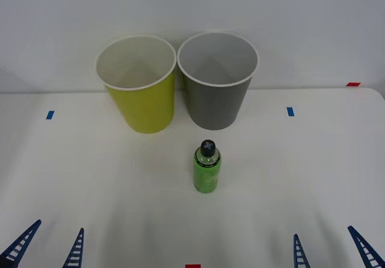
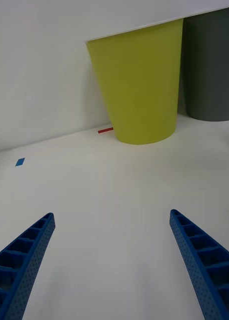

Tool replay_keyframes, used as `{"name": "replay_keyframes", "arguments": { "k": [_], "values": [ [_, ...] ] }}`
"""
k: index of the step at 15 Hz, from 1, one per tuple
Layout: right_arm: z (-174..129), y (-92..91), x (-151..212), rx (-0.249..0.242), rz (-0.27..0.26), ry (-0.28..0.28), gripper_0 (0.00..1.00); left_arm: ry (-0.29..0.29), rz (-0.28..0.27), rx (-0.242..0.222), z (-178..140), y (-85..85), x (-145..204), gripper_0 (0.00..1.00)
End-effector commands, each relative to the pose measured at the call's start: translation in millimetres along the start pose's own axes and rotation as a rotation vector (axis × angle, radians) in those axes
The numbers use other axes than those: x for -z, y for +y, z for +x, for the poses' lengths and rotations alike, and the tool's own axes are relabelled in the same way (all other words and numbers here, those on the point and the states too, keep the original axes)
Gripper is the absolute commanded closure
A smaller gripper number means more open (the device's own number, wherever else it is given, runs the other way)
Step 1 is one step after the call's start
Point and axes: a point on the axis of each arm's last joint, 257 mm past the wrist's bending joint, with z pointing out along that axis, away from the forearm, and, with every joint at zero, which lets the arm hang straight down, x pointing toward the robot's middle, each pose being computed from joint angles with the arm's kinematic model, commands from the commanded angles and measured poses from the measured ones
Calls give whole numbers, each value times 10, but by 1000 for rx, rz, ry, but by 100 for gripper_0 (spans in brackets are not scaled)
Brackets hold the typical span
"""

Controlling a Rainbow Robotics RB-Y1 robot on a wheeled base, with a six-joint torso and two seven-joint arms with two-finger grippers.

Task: Put cans in the gray bin and PET bottles in the light green bin.

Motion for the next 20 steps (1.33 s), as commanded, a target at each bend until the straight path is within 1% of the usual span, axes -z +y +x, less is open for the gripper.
{"name": "replay_keyframes", "arguments": {
  "k": [1,8,9,10,11,12,15,16,18,19,20],
  "values": [
    [0,0,0,0,0,0,0,0,0,0,0,0,0,21],
    [0,0,0,0,0,0,0,0,0,0,0,0,0,21],
    [165,-8,34,0,4,41,0,0,0,0,0,0,0,21],
    [183,71,53,-7,-8,43,0,0,0,0,0,0,0,21],
    [176,150,65,-25,-19,36,0,0,0,0,0,0,0,21],
    [157,200,72,-30,-29,28,0,0,0,0,0,0,0,21],
    [125,534,-30,-87,-96,8,0,0,0,0,0,0,0,21],
    [132,631,-87,-95,-116,7,0,0,0,0,0,0,0,21],
    [118,837,-278,-86,-176,-7,0,0,0,0,0,0,0,21],
    [110,982,-397,-88,-211,-12,0,0,0,0,0,0,0,21],
    [90,1105,-484,-93,-235,-18,0,0,0,0,0,0,0,21]
  ]
}}
